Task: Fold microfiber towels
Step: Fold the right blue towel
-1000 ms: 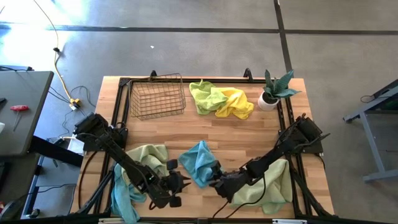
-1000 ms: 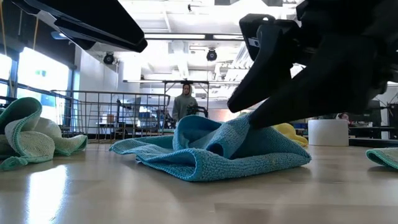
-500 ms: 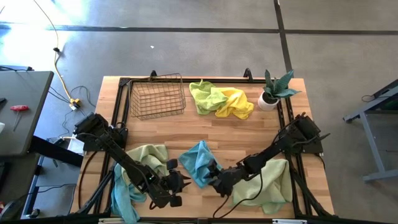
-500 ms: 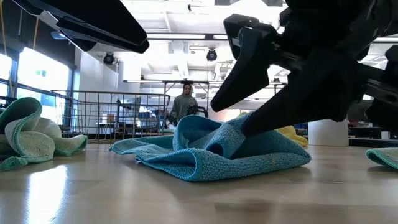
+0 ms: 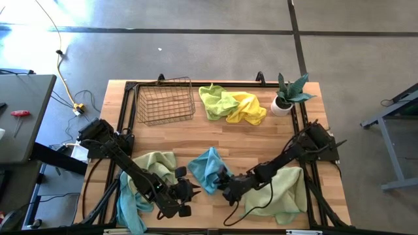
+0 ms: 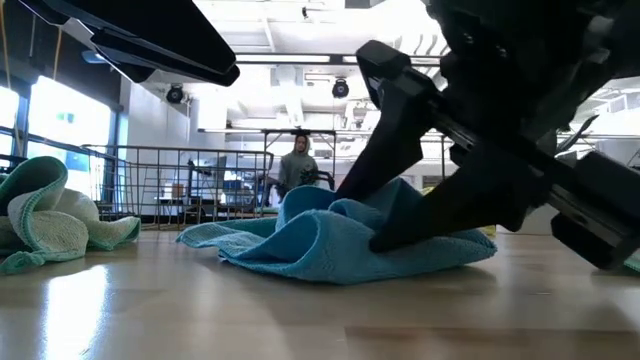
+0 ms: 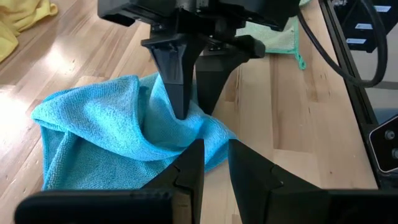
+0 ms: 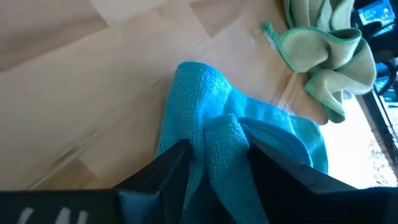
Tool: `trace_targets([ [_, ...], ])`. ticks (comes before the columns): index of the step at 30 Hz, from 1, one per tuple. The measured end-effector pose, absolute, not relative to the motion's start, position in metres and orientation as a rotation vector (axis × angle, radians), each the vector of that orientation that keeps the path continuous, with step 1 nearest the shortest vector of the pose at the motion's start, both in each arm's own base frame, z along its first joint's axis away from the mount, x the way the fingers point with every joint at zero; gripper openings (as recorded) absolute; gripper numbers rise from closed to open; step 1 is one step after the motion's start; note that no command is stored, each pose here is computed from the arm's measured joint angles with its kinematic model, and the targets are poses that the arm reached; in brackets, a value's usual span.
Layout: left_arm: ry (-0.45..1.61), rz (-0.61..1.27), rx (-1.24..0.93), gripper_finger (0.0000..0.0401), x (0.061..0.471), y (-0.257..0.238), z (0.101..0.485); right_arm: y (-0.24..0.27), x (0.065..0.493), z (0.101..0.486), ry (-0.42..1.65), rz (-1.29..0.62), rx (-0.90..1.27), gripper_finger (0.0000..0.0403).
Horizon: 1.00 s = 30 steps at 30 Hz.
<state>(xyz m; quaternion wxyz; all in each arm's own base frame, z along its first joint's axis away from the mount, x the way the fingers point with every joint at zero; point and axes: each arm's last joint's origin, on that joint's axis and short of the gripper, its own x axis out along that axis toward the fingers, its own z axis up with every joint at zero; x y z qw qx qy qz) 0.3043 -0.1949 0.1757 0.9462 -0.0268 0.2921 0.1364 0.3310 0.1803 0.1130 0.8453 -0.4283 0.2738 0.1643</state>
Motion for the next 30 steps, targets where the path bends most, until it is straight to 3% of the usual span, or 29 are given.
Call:
trace_targets([
  [16,0.601,0.281,-0.038,0.0062,0.305,-0.193,0.175,0.200,0.339,0.135,0.679,0.316,-0.715,0.0161],
  [30,0.601,0.280,-0.040,0.0062,0.305,-0.193,0.175,0.183,0.350,0.111,0.748,0.268,-0.731,0.0149],
])
